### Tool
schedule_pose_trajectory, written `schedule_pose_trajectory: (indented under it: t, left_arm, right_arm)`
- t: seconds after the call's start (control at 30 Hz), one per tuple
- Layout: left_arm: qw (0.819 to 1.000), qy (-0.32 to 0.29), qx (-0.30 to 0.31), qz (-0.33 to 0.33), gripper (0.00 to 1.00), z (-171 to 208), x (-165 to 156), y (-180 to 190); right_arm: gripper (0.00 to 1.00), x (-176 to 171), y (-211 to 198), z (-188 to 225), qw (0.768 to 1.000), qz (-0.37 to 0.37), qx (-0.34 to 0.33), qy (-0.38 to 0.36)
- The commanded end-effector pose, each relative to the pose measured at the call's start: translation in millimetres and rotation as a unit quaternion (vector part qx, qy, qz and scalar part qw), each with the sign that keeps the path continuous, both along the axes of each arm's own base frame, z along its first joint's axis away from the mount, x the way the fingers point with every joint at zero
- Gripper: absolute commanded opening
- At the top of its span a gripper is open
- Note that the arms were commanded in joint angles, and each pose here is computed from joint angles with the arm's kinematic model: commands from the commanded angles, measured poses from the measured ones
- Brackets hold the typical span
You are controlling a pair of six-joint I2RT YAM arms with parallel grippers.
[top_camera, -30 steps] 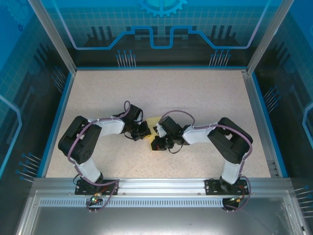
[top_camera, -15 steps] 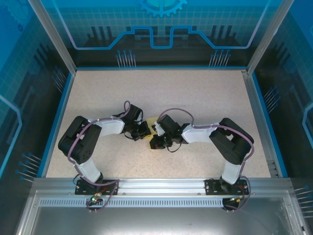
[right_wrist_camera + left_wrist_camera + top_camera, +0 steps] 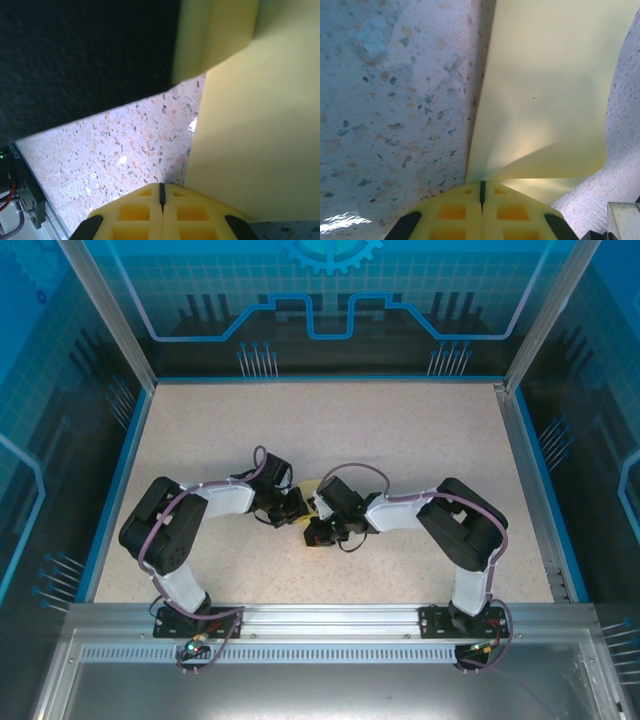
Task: Fold a paper plane with a square sheet of paper (pick it up from the middle)
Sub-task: Third fold the triangle at the center of the table.
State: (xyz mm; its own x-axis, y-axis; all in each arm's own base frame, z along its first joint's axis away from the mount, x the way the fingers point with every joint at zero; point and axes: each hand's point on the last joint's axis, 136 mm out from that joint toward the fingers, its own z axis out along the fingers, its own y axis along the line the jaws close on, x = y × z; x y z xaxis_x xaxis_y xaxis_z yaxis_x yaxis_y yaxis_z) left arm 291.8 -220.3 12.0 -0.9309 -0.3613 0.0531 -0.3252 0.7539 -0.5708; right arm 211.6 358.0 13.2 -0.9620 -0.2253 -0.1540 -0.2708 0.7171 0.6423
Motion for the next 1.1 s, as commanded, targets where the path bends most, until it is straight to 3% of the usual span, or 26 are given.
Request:
schedule_pose_trajectory:
  t: [0.0, 0.13, 0.53, 0.8, 1.07]
  left_arm:
    - [0.997, 0.049, 0.058, 0.010, 0.00, -29, -24, 20]
    - [0.997, 0.048, 0.058, 0.010, 0.00, -29, -23, 20]
    - [0.997, 0.048, 0.058, 0.007, 0.00, -29, -23, 19]
    - [0.997, 0.045, 0.060, 0.003, 0.00, -27, -23, 20]
    - [0.997, 0.046, 0.060, 0.003, 0.00, -28, -24, 20]
  right_arm:
    - [0.00, 4, -4, 24, 1.000, -0.012, 0.024, -0.013]
    - [0.00, 20, -17, 35, 0.999, -0.027, 0.013, -0.043]
    - [0.00, 38, -36, -8, 0.997, -0.054, -0.062, 0.011]
    - [0.00, 61, -35, 41, 0.998, -0.067, -0.002, -0.017]
    - [0.00, 71, -47, 17, 0.997, -0.076, -0.020, 0.002]
